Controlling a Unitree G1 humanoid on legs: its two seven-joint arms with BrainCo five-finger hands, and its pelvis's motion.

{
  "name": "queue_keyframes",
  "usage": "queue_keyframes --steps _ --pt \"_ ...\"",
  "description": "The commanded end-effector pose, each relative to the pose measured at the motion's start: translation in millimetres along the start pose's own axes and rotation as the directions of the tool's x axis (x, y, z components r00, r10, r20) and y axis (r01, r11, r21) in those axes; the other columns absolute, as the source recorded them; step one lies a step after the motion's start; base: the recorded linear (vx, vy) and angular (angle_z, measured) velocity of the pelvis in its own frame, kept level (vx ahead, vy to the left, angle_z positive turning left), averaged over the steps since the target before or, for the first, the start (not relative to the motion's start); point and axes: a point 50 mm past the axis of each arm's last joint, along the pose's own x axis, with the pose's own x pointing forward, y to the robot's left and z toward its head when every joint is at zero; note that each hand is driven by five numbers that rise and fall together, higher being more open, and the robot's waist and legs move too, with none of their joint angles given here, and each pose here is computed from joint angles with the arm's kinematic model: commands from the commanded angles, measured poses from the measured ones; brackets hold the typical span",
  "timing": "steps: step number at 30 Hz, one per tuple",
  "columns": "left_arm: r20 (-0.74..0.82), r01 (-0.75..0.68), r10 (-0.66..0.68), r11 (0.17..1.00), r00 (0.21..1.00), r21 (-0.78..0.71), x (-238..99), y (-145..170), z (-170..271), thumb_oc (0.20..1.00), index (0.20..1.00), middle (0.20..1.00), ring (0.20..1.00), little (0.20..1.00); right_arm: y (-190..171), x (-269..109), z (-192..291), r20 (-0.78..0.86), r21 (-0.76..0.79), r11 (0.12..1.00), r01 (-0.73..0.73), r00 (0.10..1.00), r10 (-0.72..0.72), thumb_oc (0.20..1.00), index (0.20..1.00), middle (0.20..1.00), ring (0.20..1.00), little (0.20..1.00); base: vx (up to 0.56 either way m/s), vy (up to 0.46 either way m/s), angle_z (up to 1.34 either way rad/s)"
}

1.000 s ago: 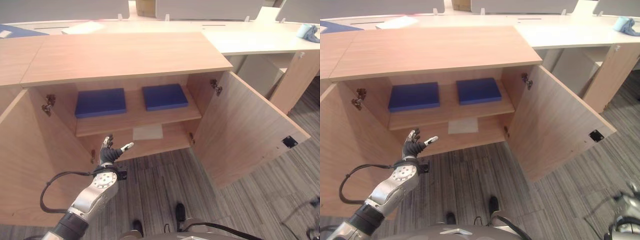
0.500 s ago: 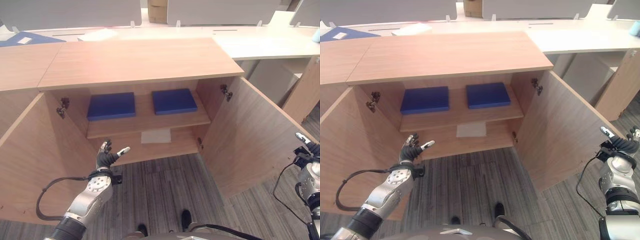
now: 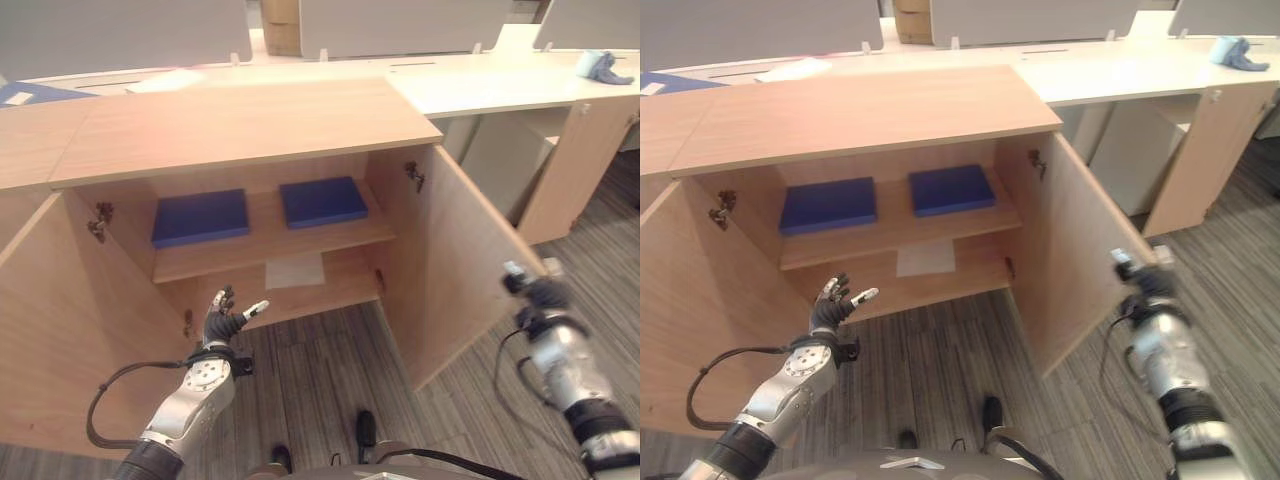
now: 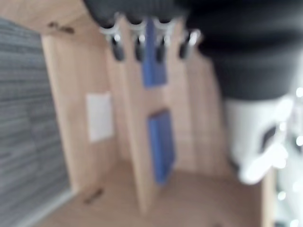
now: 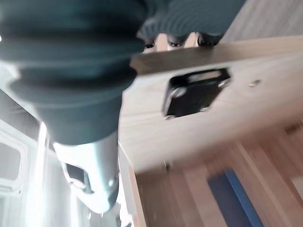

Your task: Put the empty folder in the office cabinet

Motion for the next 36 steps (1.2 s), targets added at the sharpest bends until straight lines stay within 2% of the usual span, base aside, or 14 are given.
queue_keyframes --steps 1,5,10,19,25,28,29,30,36 --pt "0.162 0.000 -0.011 0.998 0.987 0.062 -0.2 -4.1 27.6 1.000 1.000 1.000 1.000 1.000 114.2 24.4 -15.1 -0.018 0.079 0.872 -0.482 0.874 0.485 1.000 1.000 1.000 1.000 1.000 -0.03 0.023 -0.11" --pt "0.168 -0.015 0.005 0.998 0.986 0.056 0.8 -5.6 28.4 1.000 1.000 1.000 1.000 1.000 124.3 8.7 -40.8 -0.070 0.111 0.856 -0.505 0.855 0.514 1.000 1.000 1.000 1.000 1.000 -0.01 0.015 0.48" --pt "0.180 -0.034 0.026 0.999 0.983 0.041 2.5 -4.7 30.1 1.000 1.000 1.000 1.000 1.000 117.4 -6.2 -76.0 -0.149 0.163 0.895 -0.416 0.886 0.439 1.000 1.000 1.000 1.000 1.000 -0.01 0.012 0.41" --pt "0.180 -0.058 0.053 0.998 0.982 0.018 -0.7 0.6 28.1 1.000 1.000 1.000 1.000 1.000 94.3 -13.0 -88.4 -0.212 0.134 0.935 -0.328 0.912 0.350 1.000 1.000 1.000 1.000 1.000 0.01 0.017 -0.03" --pt "0.187 -0.141 0.143 0.990 0.972 -0.025 -1.0 7.7 28.2 1.000 1.000 1.000 1.000 1.000 80.2 -16.6 -98.8 -0.278 0.107 0.965 -0.239 0.925 0.260 1.000 1.000 1.000 1.000 1.000 0.00 0.033 -0.05" --pt "0.174 -0.207 0.214 0.977 0.961 -0.055 -0.6 17.9 23.6 1.000 1.000 1.000 1.000 1.000 51.7 -23.5 -114.1 -0.358 0.052 0.994 -0.091 0.928 0.104 1.000 1.000 1.000 1.000 1.000 -0.04 0.059 -0.01" --pt "0.174 -0.207 0.214 0.977 0.961 -0.055 -0.6 17.9 23.6 1.000 1.000 1.000 1.000 1.000 51.7 -23.5 -114.1 -0.358 0.052 0.994 -0.091 0.928 0.104 1.000 1.000 1.000 1.000 1.000 -0.03 0.054 0.19" --pt "0.139 -0.262 0.272 0.961 0.952 -0.085 -1.2 28.4 17.6 1.000 1.000 1.000 1.000 1.000 28.6 -31.2 -122.0 -0.401 0.027 1.000 0.011 0.916 0.000 1.000 1.000 1.000 1.000 1.000 -0.02 0.049 0.41" --pt "0.000 -0.506 0.508 0.857 0.861 -0.094 -9.9 82.8 -16.4 1.000 1.000 1.000 1.000 1.000 -31.6 -65.1 -134.9 -0.493 -0.090 0.972 0.215 0.839 -0.231 1.000 1.000 1.000 1.000 1.000 -0.02 0.042 0.10"
